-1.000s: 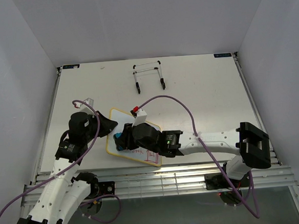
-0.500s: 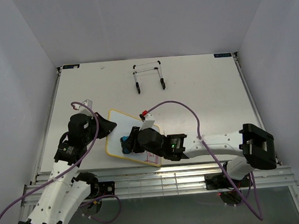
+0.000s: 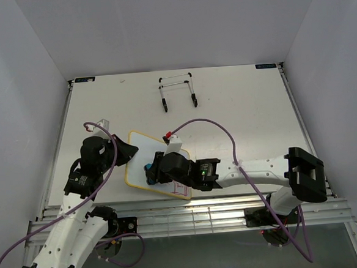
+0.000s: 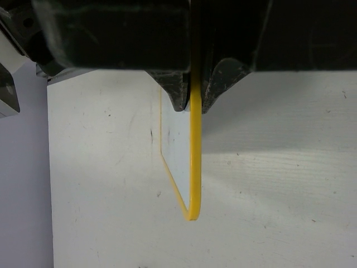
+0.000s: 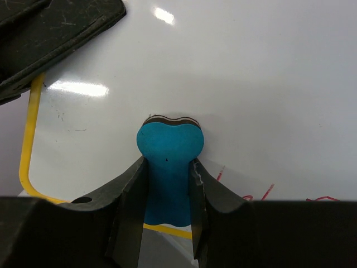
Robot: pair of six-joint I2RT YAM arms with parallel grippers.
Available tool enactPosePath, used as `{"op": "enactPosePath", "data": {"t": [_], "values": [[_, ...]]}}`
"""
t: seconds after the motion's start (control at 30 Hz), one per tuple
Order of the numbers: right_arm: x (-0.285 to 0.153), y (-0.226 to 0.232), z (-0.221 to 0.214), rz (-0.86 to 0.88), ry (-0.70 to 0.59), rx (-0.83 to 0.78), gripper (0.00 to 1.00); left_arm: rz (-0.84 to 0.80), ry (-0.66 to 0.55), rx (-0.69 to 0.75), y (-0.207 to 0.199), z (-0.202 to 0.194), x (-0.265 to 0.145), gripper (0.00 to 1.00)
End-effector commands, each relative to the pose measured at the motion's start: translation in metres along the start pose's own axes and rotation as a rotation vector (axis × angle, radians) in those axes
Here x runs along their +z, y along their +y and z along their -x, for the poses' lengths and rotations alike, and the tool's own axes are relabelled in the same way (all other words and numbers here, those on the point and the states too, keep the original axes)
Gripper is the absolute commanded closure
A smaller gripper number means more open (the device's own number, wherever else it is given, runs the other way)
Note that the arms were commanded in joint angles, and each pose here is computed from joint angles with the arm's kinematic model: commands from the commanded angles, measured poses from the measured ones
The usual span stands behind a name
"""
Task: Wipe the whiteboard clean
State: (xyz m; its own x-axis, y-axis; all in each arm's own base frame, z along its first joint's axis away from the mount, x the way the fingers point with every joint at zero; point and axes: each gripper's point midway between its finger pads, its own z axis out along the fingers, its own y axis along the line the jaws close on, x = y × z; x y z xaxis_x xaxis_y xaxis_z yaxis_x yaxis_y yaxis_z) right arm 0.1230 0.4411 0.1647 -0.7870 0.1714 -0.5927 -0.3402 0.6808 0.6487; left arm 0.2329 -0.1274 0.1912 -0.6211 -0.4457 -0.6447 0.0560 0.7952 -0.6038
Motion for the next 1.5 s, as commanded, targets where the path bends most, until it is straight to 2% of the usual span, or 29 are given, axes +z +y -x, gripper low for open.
{"op": "enactPosePath", "data": {"t": [0.0,0.2,0.43,0.6,1.0,1.47], "values": [[0.004,0.003,-0.044,-0.023,0.162,-0.123,0.92,0.054,0.001,0.104,0.014,-0.003,0.0,1.0],[0.01,0.056,-0.022,0.075,0.125,-0.145,0.92,0.054,-0.004,0.105,0.014,-0.003,-0.001,1.0],[0.01,0.091,-0.004,0.142,0.092,-0.156,0.92,0.057,-0.002,0.105,0.015,-0.003,0.0,1.0],[0.018,0.078,-0.021,0.126,0.134,-0.15,0.92,0.058,0.001,0.104,0.015,-0.004,0.0,1.0],[0.011,-0.052,-0.081,-0.124,0.225,-0.125,0.92,0.057,0.0,0.105,0.015,-0.003,0.0,1.0],[-0.007,-0.146,-0.103,-0.319,0.235,-0.112,0.92,0.053,0.005,0.106,0.014,-0.004,0.001,1.0]]}}
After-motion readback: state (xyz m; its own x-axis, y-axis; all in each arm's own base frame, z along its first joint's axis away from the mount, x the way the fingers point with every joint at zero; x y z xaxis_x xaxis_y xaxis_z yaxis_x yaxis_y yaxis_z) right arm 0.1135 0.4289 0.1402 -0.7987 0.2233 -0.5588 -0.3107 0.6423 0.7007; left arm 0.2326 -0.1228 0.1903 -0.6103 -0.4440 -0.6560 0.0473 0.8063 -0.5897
